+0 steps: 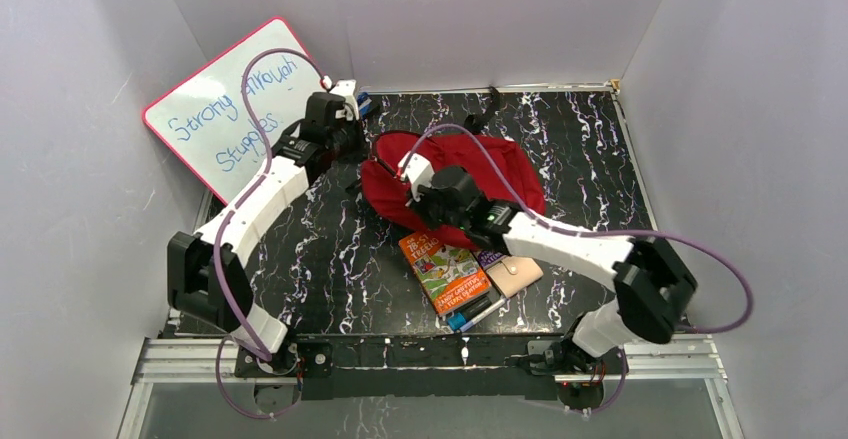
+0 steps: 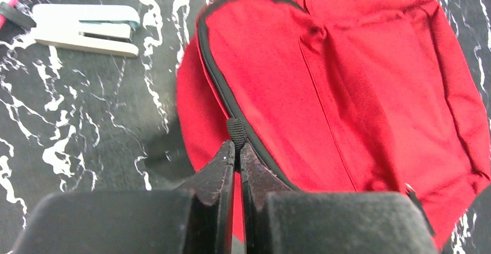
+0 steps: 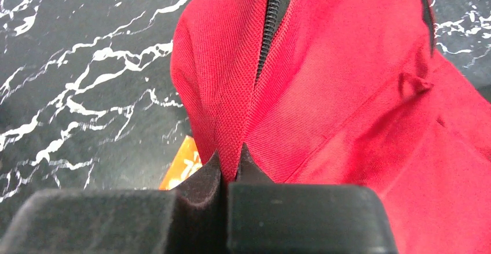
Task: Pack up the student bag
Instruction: Unzip the student bag at the center of the board.
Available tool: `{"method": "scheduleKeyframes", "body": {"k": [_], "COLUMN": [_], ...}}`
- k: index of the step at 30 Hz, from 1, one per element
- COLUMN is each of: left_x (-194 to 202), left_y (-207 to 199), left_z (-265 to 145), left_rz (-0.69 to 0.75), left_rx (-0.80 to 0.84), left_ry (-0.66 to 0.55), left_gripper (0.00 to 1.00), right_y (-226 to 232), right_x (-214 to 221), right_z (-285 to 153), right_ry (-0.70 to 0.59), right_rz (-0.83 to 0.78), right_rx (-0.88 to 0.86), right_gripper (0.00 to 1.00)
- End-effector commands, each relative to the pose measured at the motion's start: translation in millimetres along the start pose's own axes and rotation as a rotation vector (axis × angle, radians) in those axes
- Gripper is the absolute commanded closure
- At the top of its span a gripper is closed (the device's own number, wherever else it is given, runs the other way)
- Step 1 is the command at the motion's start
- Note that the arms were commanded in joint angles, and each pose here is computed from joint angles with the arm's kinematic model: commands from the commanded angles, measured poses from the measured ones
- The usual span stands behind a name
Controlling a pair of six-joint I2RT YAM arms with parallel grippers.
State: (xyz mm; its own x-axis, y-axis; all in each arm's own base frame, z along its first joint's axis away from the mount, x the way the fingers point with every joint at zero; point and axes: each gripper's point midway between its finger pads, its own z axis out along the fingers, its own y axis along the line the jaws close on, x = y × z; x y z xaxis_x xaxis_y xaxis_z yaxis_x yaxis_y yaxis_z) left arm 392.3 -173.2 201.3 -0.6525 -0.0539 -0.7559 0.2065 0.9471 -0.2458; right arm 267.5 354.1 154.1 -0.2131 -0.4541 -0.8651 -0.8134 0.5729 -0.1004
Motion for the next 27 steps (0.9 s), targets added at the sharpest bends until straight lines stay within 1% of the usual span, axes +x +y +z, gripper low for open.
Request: {"method": "scheduleKeyframes", "body": {"k": [1, 6, 12, 13, 14, 15, 16, 18, 20, 24, 27], "left_x": [-35.0, -41.3, -39.1, -37.8, -36.7, -34.4, -32.2, -27.6, -21.9, -14.0, -9.5], "left_y": [20.7, 28.0, 42.0, 40.8, 37.2, 32.4, 26.7, 18.0, 7.2, -0.3, -3.7], "left_z": [5.9, 20.3, 27.5, 27.8, 27.5, 28.0, 28.4, 26.9, 23.3, 14.9, 9.9], "left_rz": [-0.005, -0.008, 0.0, -0.001, 0.0, 0.003, 0.006, 0.007, -0.001, -0.027, -0.043], "left_rx": [-0.122, -0.155, -0.206, -0.196, -0.174, -0.144, -0.109, -0.056, 0.006, 0.05, 0.067], "left_ry": [-0.072, -0.064, -0.052, -0.048, -0.046, -0.041, -0.035, -0.023, -0.009, -0.002, 0.002], "left_gripper": [1.0, 1.0, 1.0, 1.0, 1.0, 1.0, 1.0, 1.0, 1.0, 1.0, 1.0], "right_y": [-1.1, -12.0, -34.6, -37.5, -38.2, -36.8, -34.4, -27.9, -22.1, -7.2, -0.7], "right_x": [-10.1, 8.6, 28.4, 28.7, 25.4, 20.2, 13.3, -4.8, -26.7, -58.5, -73.9], "right_z": [-43.0, -79.1, -114.2, -118.1, -121.1, -122.7, -123.0, -122.2, -120.3, -100.2, -75.2], "right_ry": [-0.037, 0.017, 0.091, 0.095, 0.086, 0.069, 0.046, -0.012, -0.07, -0.134, -0.134], "right_rz": [-0.076, -0.082, -0.028, -0.009, 0.017, 0.036, 0.055, 0.083, 0.102, 0.137, 0.175], "right_rx": [-0.023, 0.031, 0.173, 0.194, 0.202, 0.198, 0.184, 0.147, 0.107, 0.019, -0.013], "right_gripper": [1.0, 1.0, 1.0, 0.9, 0.66, 0.51, 0.45, 0.35, 0.29, 0.23, 0.22]}}
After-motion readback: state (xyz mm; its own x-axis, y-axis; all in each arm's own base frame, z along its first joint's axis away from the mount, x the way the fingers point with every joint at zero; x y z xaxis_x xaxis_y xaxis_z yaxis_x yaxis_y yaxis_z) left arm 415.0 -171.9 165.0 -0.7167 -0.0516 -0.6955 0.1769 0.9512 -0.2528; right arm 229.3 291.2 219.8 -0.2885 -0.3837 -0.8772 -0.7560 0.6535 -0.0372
